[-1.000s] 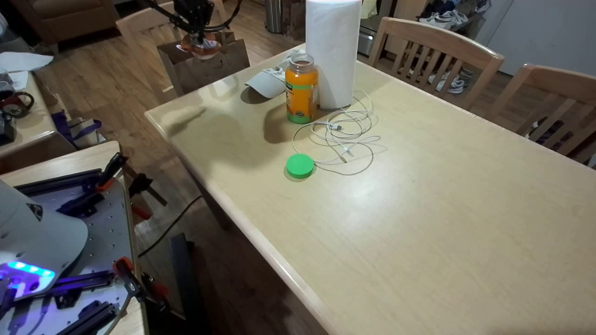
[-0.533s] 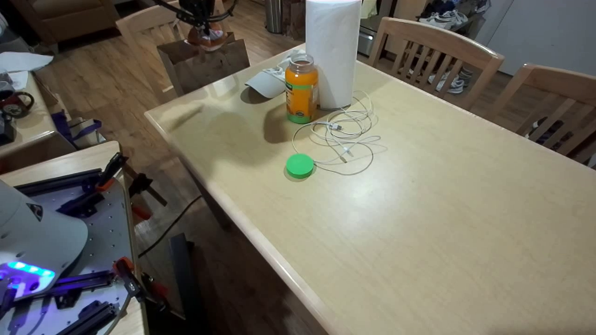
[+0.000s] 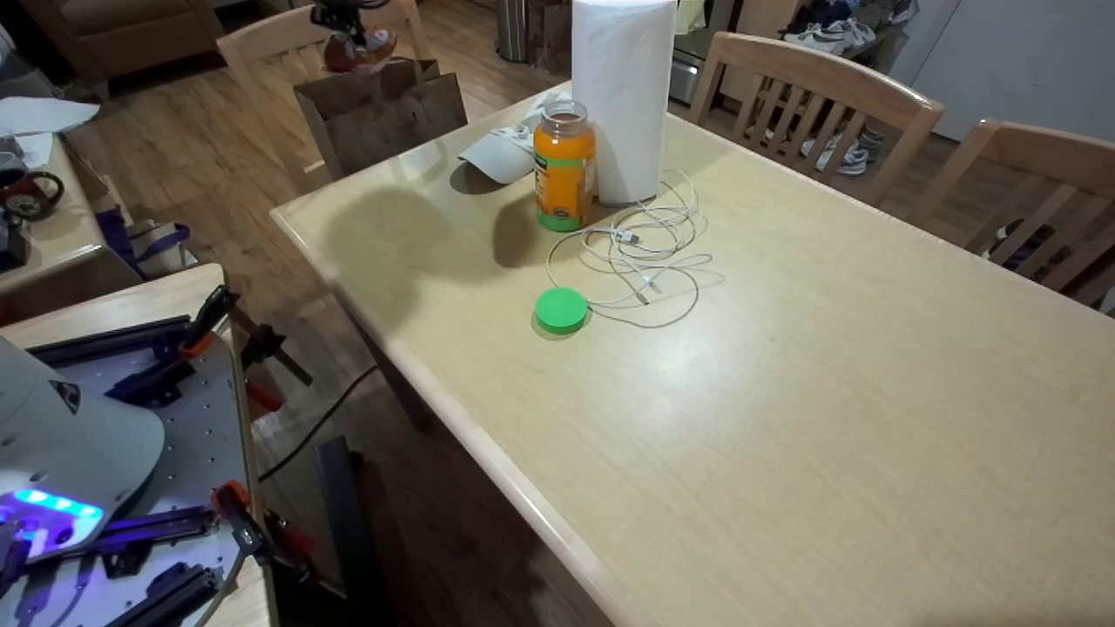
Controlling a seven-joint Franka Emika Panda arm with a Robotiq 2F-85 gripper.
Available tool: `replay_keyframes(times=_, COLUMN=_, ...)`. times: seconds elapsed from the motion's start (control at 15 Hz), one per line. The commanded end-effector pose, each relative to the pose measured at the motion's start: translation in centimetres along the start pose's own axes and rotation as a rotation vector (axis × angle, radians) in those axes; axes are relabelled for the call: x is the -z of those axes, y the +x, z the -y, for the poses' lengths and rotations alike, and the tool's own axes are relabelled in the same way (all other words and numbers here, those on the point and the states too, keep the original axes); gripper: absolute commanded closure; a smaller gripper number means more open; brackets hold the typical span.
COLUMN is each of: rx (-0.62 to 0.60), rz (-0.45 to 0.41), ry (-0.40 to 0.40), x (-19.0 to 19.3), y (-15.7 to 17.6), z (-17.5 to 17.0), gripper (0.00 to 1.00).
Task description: Pick up the bear plush toy and put it in the paper bag
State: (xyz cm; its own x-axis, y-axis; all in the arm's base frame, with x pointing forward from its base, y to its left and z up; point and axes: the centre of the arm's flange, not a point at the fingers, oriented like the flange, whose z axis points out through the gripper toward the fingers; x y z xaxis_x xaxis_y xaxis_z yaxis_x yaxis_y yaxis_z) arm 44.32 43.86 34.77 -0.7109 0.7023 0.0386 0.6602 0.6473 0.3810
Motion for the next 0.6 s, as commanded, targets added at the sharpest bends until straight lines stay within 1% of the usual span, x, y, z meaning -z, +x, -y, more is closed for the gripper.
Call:
replay_keyframes(times=0.0, rx=0.197, rz=0.007, ry=0.008, x=-3.4, y=2.9, z=-1.8, gripper=0.99)
replay_keyframes(times=0.33, rx=0.443, rz=0.040, ry=0.026, x=-6.5, y=7.2, z=-2.7, gripper=0.99)
replay_keyframes(times=0.53, rx=0.592, rz=0.034, ry=0.032, x=-7.5, y=9.2, z=-3.1, gripper=0.99)
